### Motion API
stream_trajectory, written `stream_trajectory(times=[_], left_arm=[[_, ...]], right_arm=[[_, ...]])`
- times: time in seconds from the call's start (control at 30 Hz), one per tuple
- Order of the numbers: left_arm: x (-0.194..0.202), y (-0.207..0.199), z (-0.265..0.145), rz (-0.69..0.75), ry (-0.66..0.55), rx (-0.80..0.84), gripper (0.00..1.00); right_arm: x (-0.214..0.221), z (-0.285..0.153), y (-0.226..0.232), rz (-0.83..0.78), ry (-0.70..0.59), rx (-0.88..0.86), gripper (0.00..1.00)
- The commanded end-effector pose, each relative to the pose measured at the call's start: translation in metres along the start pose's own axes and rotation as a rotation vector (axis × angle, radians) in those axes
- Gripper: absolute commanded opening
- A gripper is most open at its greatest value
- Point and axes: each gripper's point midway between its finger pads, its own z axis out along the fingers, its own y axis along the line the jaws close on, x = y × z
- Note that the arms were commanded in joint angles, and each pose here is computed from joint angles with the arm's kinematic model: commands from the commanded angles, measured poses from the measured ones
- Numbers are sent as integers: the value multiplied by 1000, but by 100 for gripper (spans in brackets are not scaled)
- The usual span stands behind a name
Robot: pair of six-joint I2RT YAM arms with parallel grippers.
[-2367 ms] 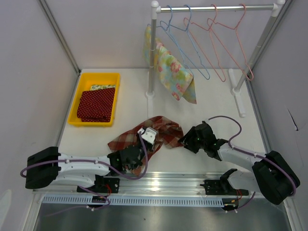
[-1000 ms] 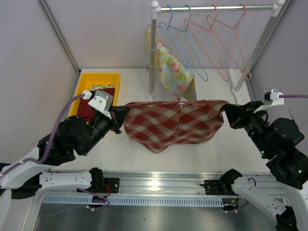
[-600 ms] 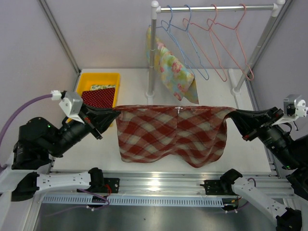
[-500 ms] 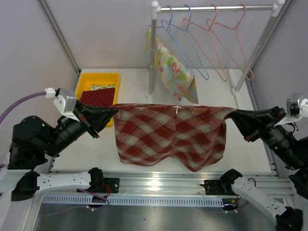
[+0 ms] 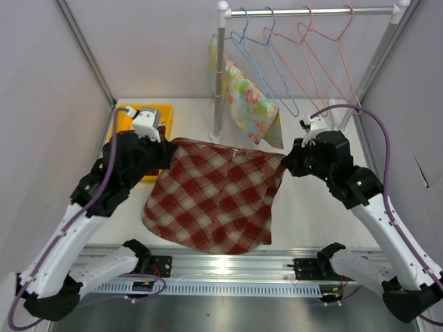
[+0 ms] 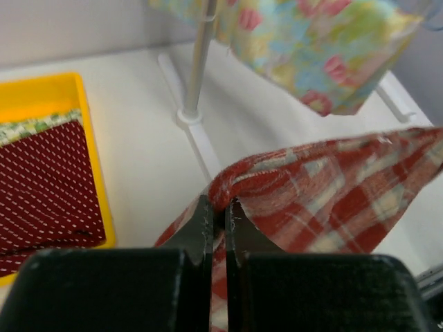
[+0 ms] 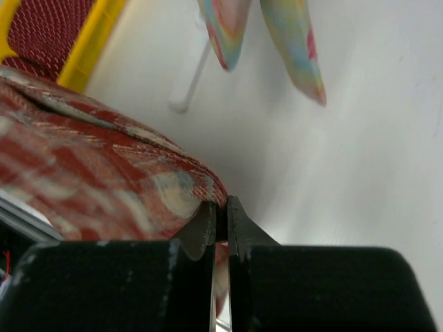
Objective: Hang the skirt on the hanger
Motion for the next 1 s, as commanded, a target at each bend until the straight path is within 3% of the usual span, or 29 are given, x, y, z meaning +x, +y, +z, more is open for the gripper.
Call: stream_trajectory(times=[0.0,0.37,0.5,0.63,0.97], left_arm=[[16,-17,30,-91,26,173,0],[50,30,104,-124,88,45,0],[59,55,130,-151,104,-26,0],[53,74,142,-154,89,-105,0],[50,88,168,-92,104,-152,0]], right_arm=[[-24,9,-8,29,-103,-24,0],[-3,71,-46,79,-51,34,0],[10,86,-79,112,-16,179,0],[11,85,-106,186,-18,234,0],[24,101,-119,212,46,291,0]])
